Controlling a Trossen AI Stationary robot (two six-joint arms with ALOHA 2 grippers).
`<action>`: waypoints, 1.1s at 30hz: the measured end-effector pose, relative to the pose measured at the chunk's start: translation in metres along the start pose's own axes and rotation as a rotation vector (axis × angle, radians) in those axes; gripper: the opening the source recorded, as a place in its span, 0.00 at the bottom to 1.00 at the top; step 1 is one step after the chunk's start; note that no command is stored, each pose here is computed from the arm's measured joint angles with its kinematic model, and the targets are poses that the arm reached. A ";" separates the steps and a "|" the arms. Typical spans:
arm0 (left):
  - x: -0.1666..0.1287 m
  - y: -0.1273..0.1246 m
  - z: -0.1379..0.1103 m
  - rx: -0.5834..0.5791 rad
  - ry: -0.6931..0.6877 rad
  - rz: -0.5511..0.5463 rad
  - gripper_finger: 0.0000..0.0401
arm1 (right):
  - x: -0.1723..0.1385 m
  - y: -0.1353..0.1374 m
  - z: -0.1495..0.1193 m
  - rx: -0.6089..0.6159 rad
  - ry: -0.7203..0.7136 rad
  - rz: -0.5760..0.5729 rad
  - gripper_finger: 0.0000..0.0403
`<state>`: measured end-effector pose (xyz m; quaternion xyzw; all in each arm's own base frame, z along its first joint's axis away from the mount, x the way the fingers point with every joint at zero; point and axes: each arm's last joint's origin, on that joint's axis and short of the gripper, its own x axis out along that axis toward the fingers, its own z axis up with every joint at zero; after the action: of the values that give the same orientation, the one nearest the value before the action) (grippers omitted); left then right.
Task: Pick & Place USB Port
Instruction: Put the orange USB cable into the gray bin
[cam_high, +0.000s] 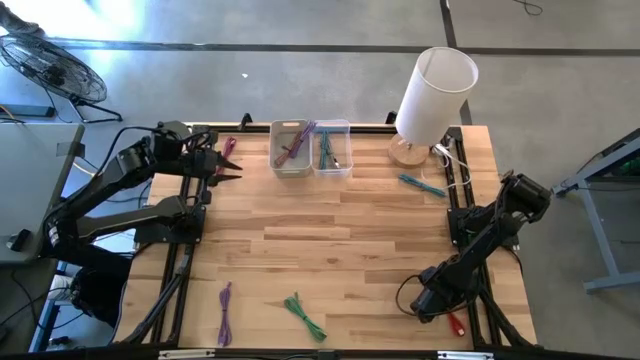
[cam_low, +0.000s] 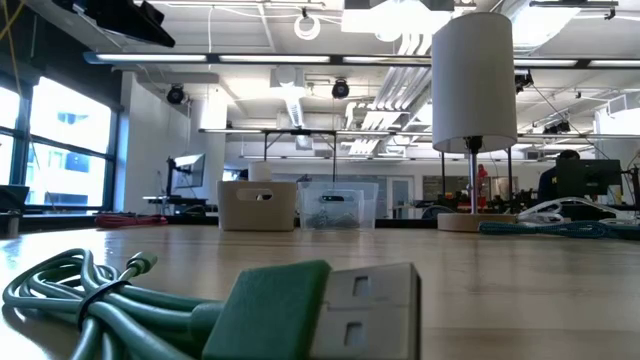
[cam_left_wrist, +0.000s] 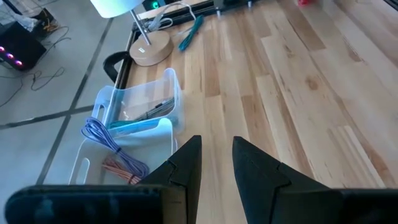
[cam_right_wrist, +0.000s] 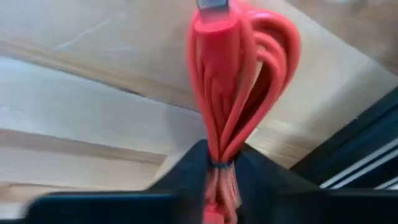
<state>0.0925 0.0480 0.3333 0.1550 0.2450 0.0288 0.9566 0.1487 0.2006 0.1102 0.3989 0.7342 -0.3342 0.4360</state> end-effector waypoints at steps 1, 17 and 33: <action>0.000 0.000 0.000 -0.001 0.001 -0.001 0.22 | 0.000 0.000 0.000 -0.009 -0.007 0.001 0.08; 0.006 -0.001 0.002 -0.162 -0.054 -0.144 0.22 | -0.051 0.032 -0.009 -0.139 -0.403 0.286 0.07; 0.012 0.009 0.027 -0.235 -0.334 -0.347 0.28 | -0.250 0.079 0.005 -0.643 -1.193 0.457 0.07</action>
<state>0.1162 0.0508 0.3533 0.0012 0.1019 -0.1335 0.9858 0.2952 0.1584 0.3239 0.1437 0.3306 -0.1626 0.9185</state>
